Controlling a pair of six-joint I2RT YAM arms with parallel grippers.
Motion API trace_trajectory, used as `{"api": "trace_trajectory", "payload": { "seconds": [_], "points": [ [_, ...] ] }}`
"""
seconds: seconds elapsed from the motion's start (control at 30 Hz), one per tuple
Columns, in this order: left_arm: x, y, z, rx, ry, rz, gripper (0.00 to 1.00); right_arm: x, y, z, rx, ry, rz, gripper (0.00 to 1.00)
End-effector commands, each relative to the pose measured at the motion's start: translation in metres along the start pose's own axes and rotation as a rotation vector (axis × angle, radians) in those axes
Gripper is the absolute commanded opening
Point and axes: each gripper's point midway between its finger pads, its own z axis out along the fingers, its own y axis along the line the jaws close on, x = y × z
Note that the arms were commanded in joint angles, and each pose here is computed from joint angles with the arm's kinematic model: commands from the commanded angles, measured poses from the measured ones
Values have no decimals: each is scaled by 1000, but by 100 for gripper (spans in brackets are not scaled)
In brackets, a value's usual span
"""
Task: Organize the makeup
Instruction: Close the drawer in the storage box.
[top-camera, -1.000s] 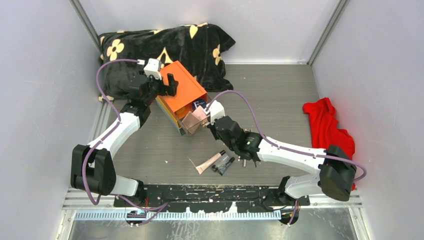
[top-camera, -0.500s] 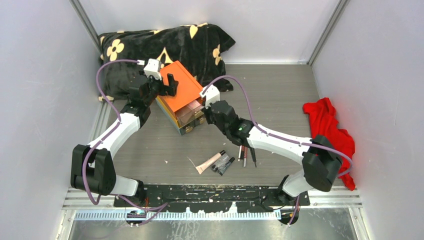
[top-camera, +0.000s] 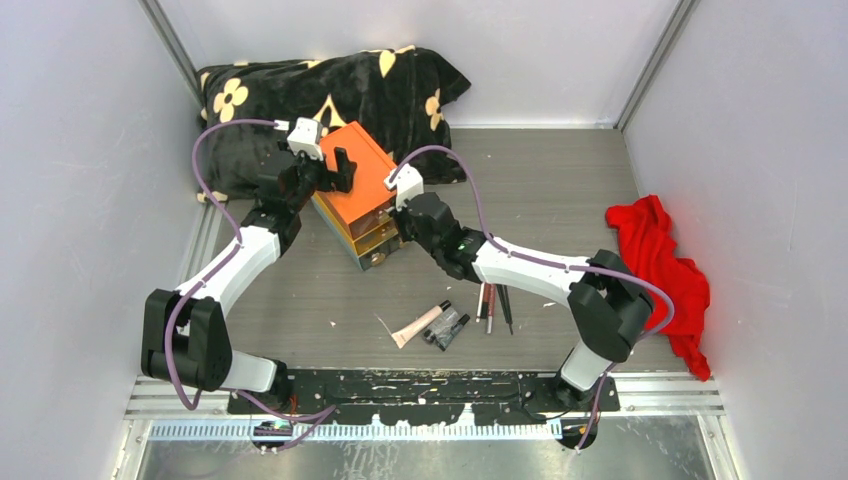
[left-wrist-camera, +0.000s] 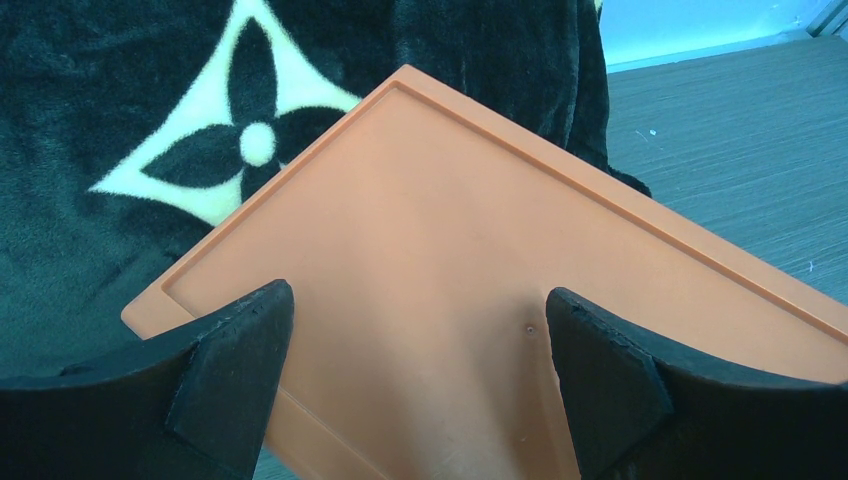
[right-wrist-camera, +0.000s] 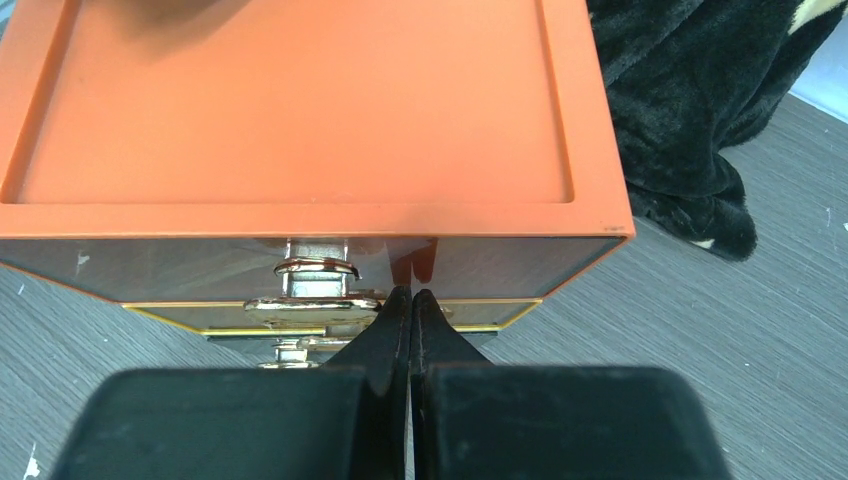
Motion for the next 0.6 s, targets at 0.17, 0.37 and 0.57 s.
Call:
{"api": "trace_trajectory", "payload": {
  "seconds": [0.17, 0.37, 0.57],
  "points": [
    [133, 17, -31, -95, 441, -106, 97, -44, -4, 6, -3, -114, 35, 1],
    [133, 17, -32, -98, 441, -101, 97, -30, -14, -20, 14, -83, 47, 18],
    [131, 18, -31, -103, 436, -101, 97, -2, -22, -52, 7, -36, 48, 47]
  ]
}}
